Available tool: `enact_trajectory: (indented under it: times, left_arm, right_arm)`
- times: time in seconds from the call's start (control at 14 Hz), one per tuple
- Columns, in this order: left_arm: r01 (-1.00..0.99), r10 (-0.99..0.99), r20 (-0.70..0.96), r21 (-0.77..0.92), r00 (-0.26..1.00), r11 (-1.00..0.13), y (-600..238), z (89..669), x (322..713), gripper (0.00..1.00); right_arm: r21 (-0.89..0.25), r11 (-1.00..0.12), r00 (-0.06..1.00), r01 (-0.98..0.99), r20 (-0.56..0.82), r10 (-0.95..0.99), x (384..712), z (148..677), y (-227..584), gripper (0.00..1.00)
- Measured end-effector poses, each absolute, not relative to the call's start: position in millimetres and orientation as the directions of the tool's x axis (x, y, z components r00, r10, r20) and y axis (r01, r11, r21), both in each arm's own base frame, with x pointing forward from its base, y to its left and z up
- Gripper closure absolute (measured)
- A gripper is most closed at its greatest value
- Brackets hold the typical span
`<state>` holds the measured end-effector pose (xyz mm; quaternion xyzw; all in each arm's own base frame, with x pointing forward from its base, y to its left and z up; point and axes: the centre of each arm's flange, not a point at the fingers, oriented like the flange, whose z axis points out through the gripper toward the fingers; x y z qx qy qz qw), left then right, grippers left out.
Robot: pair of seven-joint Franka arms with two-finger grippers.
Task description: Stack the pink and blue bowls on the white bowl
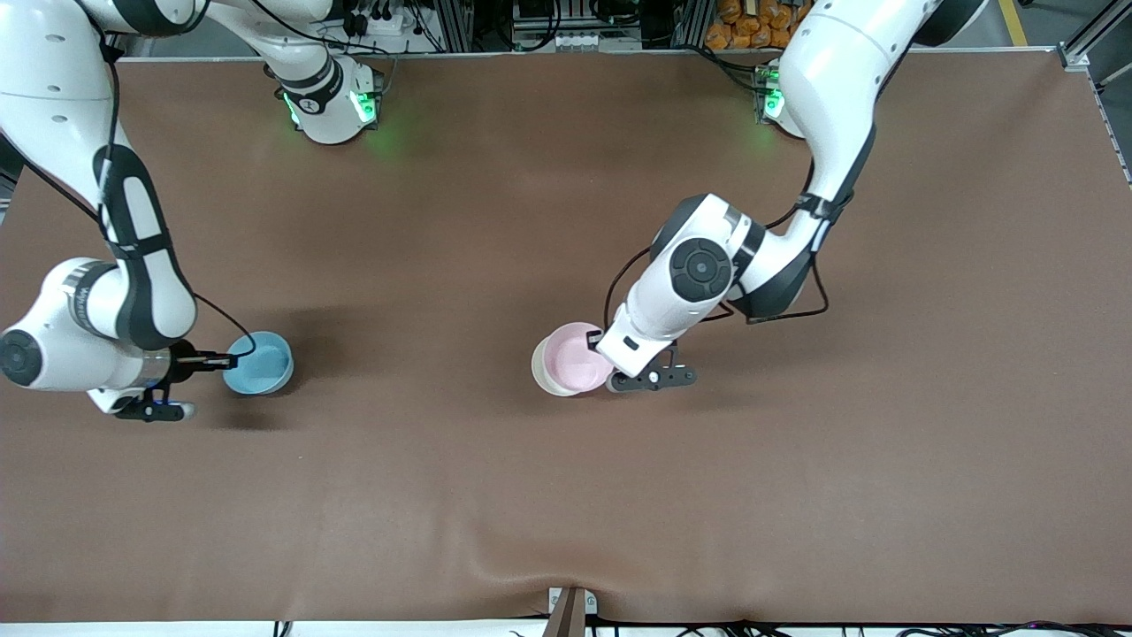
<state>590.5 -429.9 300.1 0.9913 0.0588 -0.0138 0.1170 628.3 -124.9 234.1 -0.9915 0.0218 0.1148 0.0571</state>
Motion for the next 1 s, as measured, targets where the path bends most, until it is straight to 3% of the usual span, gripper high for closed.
enact_trajectory:
  times: [0.36,1.0]
  left_arm:
    - [0.109,0.105,-0.031,0.244,0.994,-0.964,-442,284,586,0.98]
    - [0.111,0.106,-0.033,0.252,0.994,-0.961,-449,249,584,0.98]
  right_arm:
    - [-0.129,-0.99,0.976,-0.049,-0.218,-0.02,629,289,-128,0.98]
    - [-0.218,-0.972,0.966,-0.083,-0.259,-0.025,619,304,-125,0.98]
